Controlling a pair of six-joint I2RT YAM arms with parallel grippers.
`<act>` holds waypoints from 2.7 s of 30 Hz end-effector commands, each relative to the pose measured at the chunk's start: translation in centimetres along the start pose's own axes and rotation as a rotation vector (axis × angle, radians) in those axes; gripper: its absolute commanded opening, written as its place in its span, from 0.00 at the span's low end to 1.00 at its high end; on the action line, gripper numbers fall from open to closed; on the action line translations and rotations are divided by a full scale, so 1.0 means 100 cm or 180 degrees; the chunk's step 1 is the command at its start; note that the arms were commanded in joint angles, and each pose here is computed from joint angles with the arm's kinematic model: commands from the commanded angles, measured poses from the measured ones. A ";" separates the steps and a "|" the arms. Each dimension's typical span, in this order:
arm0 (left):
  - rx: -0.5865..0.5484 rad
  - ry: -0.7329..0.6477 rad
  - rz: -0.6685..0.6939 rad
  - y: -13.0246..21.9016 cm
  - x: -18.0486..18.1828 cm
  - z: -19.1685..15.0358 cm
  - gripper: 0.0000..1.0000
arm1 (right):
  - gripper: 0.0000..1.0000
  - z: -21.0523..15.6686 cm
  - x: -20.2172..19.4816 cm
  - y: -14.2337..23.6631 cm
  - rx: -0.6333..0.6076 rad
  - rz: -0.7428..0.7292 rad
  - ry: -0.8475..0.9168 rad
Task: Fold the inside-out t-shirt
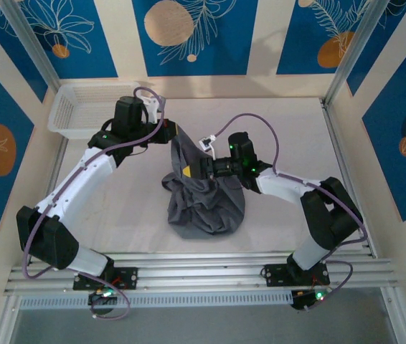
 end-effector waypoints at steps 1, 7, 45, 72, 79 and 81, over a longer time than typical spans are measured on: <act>-0.0085 0.0001 -0.0015 0.003 0.002 0.008 0.00 | 0.37 -0.009 0.003 -0.002 0.0222 0.0267 0.0179; -0.0095 0.0021 -0.0023 0.004 0.002 0.009 0.00 | 0.34 -0.012 -0.009 -0.007 0.0165 -0.0023 0.0129; -0.0090 0.0042 0.0027 0.004 0.005 0.007 0.00 | 0.35 -0.007 -0.004 -0.015 -0.0348 -0.0515 0.0691; -0.0130 0.0103 0.0401 0.015 0.024 0.011 0.00 | 0.00 -0.027 0.004 0.023 -0.0923 -0.1563 -0.0795; 0.0013 -0.0176 -0.0529 -0.012 -0.010 0.021 0.00 | 0.00 -0.043 0.035 0.117 -0.1805 -0.3268 -0.1058; 0.0128 -0.0343 -0.0599 -0.020 -0.023 0.021 0.00 | 0.00 -0.038 0.039 0.134 -0.1892 -0.3604 -0.0941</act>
Point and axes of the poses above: each hand's point on the last joint's axis, 136 mm out from that joint toward the fingers, its own y axis back along the fingers, its own x axis along the line the jaws close on, z = x × y, the point moved 9 cm from there along y, back along the fingers, and after that the axes turned 6 degrees about -y, right-handed, at the moved point
